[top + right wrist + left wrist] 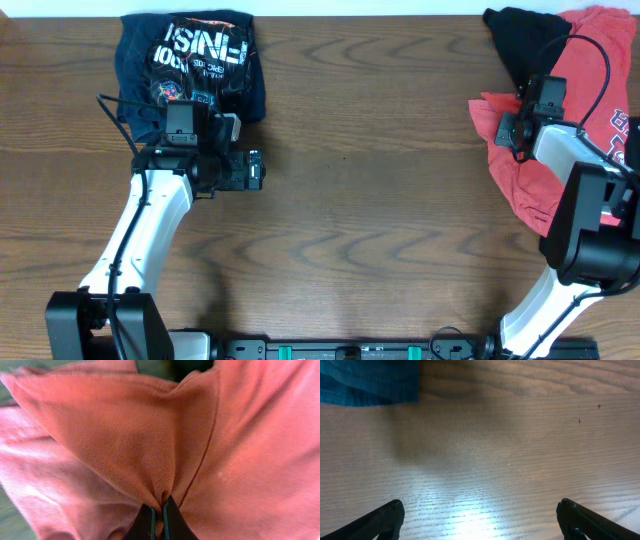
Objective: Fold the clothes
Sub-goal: 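Reach the right gripper to the coral-red shirt and pinch its edge, then drag the coral shirt with the right gripper toward the table center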
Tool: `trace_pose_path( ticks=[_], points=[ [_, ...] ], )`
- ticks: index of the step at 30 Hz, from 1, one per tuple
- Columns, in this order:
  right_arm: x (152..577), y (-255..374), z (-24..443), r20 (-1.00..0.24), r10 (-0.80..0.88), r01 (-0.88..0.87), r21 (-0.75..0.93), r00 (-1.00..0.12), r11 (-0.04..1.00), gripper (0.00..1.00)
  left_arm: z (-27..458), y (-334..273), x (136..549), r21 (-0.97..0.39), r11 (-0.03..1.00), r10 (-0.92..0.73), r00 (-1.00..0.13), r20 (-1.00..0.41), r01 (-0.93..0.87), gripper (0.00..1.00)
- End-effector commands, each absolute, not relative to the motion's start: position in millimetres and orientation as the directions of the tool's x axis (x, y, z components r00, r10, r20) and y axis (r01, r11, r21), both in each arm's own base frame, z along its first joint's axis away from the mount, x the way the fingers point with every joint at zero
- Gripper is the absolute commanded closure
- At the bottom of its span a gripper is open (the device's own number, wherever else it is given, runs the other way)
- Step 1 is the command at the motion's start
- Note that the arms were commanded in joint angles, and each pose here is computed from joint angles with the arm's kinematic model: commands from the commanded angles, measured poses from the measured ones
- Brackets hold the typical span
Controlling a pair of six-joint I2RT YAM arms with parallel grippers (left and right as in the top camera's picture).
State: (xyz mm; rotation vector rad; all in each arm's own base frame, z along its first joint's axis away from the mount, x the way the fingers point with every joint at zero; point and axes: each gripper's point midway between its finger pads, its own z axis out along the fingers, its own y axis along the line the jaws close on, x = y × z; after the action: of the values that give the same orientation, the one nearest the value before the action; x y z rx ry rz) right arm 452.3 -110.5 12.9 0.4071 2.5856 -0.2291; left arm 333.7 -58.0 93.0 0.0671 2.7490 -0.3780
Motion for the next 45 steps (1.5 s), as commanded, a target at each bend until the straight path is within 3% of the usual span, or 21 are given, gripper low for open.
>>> trace_pose_path(
  ticks=[1,8,15,23,31,36,45],
  points=[
    [463.7,-112.1,74.6,-0.614,0.233,0.337,-0.058,-0.754,0.940,0.99,98.7,-61.2,339.6,-0.257,0.960,0.006,-0.924,-0.383,0.113,0.02],
    [456.5,-82.4,168.3,-0.733,0.188,0.263,0.013,-0.654,0.965,0.99,102.1,-61.2,339.7,-0.257,0.959,0.006,-0.920,-0.392,0.116,0.02],
    [441.9,-6.7,216.0,-0.775,0.097,0.073,0.065,-0.624,0.995,0.99,148.4,-59.2,342.9,-0.248,0.959,-0.005,-0.865,-0.502,0.138,0.05],
    [412.3,140.6,217.2,-0.758,-0.070,-0.262,0.136,-0.649,0.956,0.99,230.9,-35.8,328.7,-0.218,0.968,-0.061,-0.725,-0.686,0.125,0.05],
    [347.1,261.6,213.2,-0.740,-0.231,-0.511,0.173,-0.631,0.842,0.99,255.9,4.5,306.6,-0.217,0.976,-0.162,-0.667,-0.727,-0.001,0.04],
    [319.2,286.8,206.5,-0.713,-0.280,-0.558,0.186,-0.643,0.809,0.99,251.1,9.1,302.5,-0.232,0.972,-0.191,-0.683,-0.705,-0.033,0.05],
    [330.2,277.9,209.2,-0.723,-0.251,-0.533,0.189,-0.644,0.825,0.99,248.2,8.8,301.6,-0.234,0.972,-0.193,-0.693,-0.695,-0.036,0.05]
  ],
)
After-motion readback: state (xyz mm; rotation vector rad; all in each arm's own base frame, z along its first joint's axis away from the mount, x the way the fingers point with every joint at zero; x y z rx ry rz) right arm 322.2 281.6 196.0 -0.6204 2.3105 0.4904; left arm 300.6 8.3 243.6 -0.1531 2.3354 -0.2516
